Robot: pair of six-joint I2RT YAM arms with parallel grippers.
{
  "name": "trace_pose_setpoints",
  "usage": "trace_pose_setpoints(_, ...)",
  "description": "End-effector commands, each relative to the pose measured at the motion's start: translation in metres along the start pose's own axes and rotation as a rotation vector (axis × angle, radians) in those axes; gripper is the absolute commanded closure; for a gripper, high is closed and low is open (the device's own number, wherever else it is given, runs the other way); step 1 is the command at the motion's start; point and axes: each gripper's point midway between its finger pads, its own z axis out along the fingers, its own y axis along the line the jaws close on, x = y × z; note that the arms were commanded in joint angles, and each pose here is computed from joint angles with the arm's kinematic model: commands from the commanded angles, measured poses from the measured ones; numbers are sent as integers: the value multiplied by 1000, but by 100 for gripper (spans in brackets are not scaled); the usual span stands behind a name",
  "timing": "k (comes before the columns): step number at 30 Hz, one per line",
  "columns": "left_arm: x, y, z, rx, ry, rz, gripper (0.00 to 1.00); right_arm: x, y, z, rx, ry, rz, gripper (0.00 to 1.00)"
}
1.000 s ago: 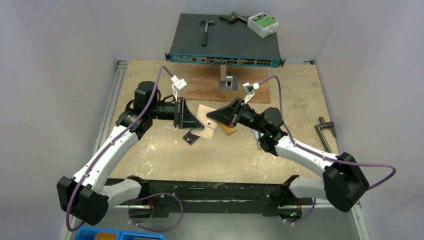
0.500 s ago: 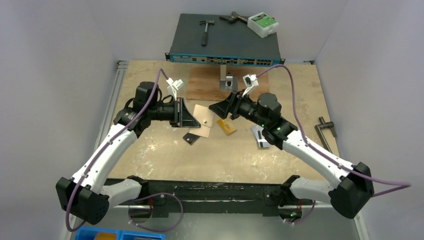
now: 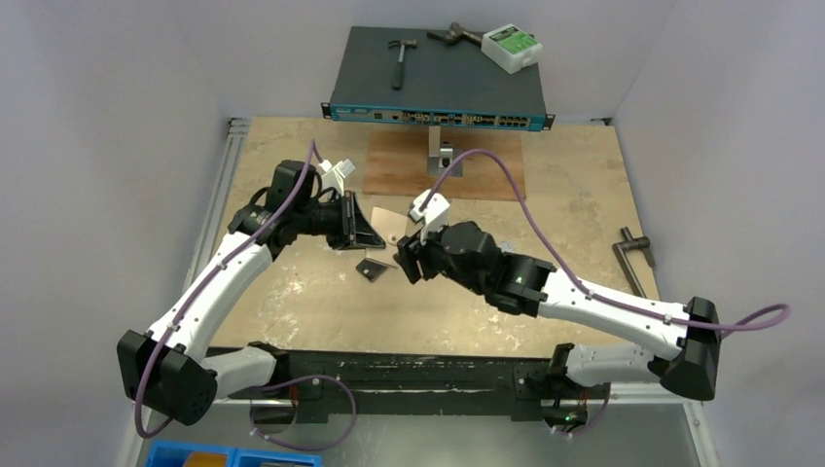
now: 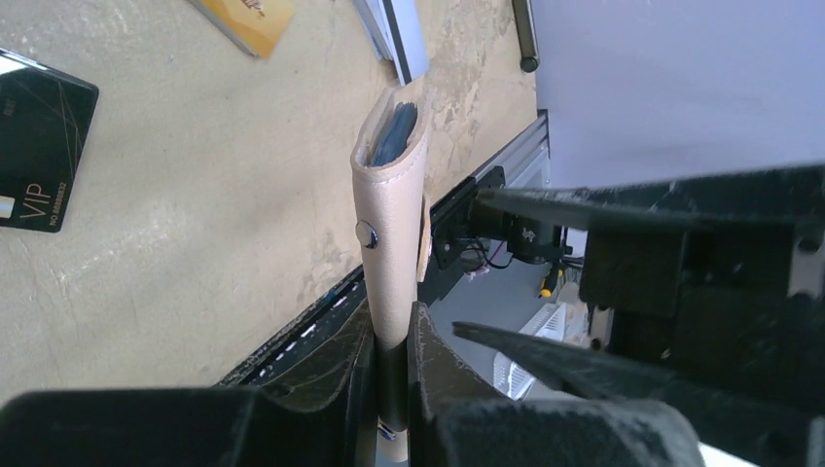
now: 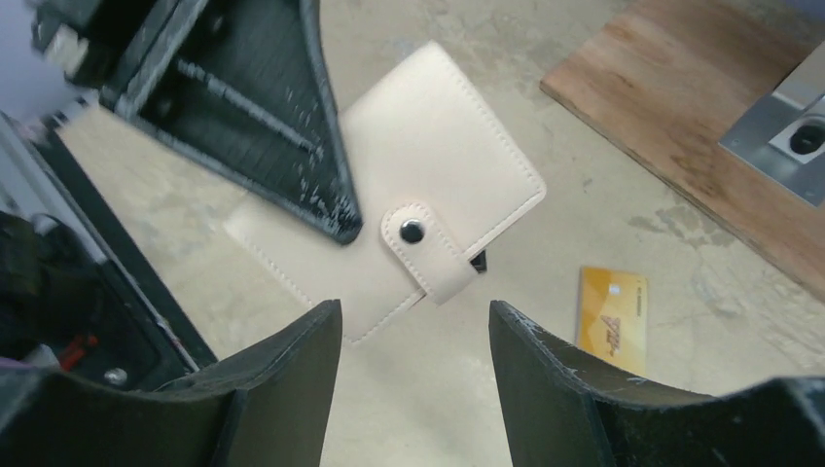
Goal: Put the credit cards into the card holder
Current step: Open the card holder.
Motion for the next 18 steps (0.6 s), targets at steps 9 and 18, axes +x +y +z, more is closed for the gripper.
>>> trace_pose_setpoints(9, -3, -4, 0, 22, 10, -87, 100, -25, -11, -11, 277, -128, -412, 46)
trace_pose_setpoints(18, -4, -7, -1, 37, 11, -91, 100, -15, 0, 3, 260, -130, -463, 48)
